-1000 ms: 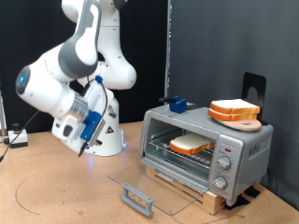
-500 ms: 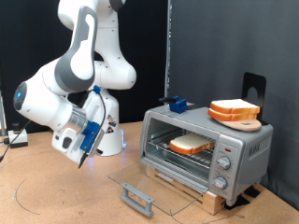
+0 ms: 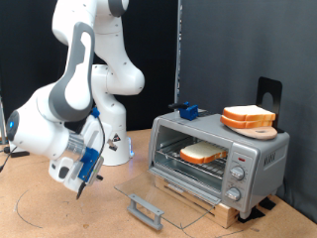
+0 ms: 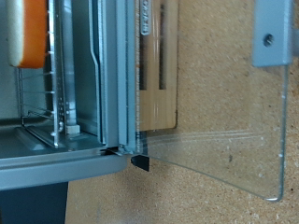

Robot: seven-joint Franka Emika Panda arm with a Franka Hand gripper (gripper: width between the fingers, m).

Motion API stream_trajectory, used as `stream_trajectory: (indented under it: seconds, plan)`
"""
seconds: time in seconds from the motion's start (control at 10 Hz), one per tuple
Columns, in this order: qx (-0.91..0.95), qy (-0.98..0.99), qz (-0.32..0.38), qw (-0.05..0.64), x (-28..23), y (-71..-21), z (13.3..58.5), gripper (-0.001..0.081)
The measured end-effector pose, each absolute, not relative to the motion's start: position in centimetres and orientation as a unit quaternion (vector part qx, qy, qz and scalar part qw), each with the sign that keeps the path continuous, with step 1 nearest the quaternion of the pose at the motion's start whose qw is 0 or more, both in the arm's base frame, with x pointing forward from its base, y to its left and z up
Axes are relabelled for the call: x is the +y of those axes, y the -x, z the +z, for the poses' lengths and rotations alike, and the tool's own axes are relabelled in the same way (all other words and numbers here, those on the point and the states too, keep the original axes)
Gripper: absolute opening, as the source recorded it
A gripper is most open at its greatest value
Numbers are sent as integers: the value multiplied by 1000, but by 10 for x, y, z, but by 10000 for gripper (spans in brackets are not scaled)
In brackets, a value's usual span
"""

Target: Make a piece of toast with the oven

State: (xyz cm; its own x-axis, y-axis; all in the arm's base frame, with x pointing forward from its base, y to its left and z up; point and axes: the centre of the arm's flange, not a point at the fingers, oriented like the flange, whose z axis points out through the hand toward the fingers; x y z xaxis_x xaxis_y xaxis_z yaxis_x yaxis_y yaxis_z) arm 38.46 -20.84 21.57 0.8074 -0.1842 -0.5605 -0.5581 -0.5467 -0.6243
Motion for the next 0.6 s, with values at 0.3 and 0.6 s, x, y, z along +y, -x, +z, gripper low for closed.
stream_trajectory:
  seconds: [0.3,0.6]
  plan:
    - [228,848,234,417,-213,-387,179,807]
    - [234,845,248,411,-207,-383,148,807]
